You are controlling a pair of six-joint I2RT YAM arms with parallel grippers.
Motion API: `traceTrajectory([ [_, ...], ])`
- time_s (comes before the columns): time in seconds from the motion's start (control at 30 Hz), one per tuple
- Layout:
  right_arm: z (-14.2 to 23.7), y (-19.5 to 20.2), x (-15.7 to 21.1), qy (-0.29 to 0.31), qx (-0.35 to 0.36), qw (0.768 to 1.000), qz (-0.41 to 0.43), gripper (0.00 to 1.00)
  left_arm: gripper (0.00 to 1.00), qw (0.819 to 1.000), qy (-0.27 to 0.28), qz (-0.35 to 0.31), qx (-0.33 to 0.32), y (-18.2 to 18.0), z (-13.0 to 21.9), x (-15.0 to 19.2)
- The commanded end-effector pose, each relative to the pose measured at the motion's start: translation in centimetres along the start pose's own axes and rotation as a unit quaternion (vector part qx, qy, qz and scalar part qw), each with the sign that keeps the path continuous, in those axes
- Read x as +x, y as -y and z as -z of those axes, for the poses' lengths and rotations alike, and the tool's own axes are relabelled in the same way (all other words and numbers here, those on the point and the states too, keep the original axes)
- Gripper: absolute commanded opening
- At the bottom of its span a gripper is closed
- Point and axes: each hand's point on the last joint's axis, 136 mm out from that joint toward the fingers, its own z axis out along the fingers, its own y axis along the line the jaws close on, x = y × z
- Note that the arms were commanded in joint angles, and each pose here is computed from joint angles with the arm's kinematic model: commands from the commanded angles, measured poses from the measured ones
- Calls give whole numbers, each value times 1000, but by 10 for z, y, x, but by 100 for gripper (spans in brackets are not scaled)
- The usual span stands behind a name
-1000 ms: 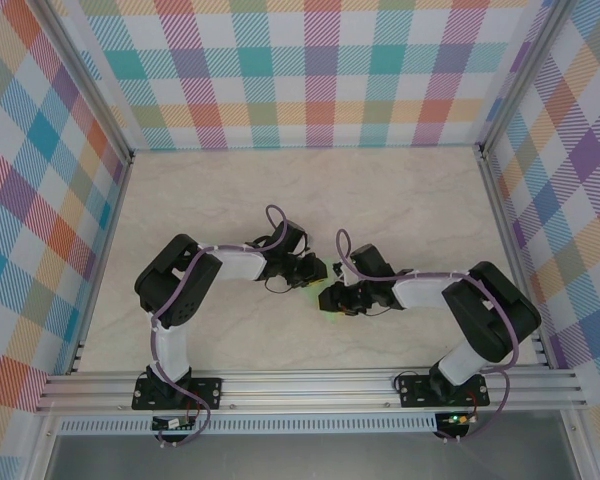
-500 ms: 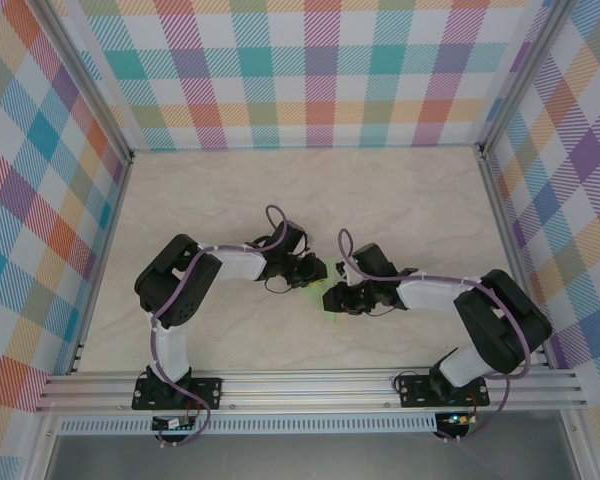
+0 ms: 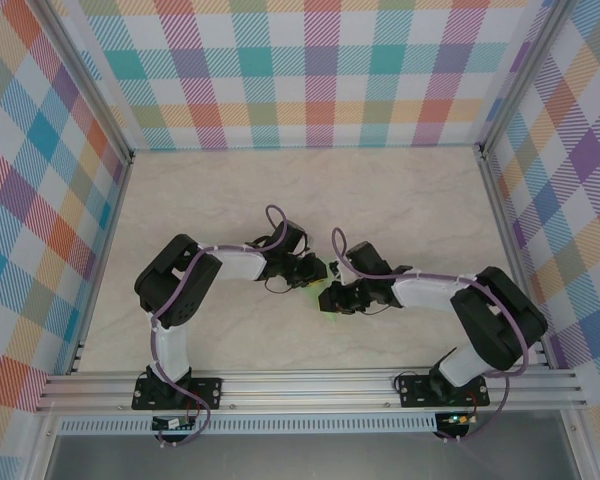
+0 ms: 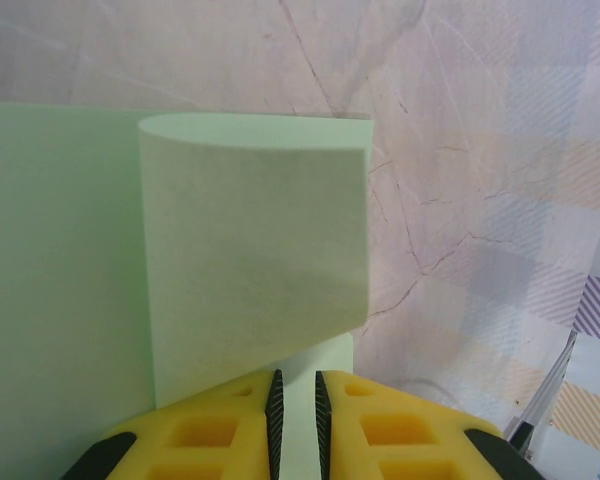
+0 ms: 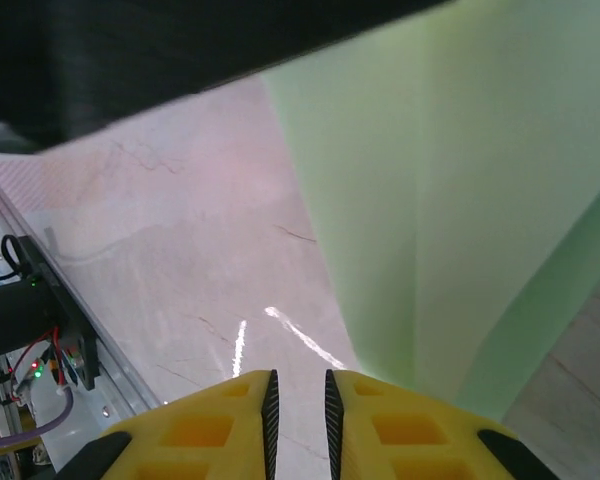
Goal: Fold a paper plane with a square sheet of paper (fold left side to right side)
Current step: Fourth fold the wing at the center of the table.
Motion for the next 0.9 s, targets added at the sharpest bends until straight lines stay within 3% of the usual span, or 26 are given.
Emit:
traceTrajectory([
  [0.0,-3,4,2,-9,10,1000,-6,22,19,997,-26,27,-65,-38,-3,24],
  [0.87,-9,26,39,-54,18,998,-30,21,19,997,-29,29,-72,-42,-6,24],
])
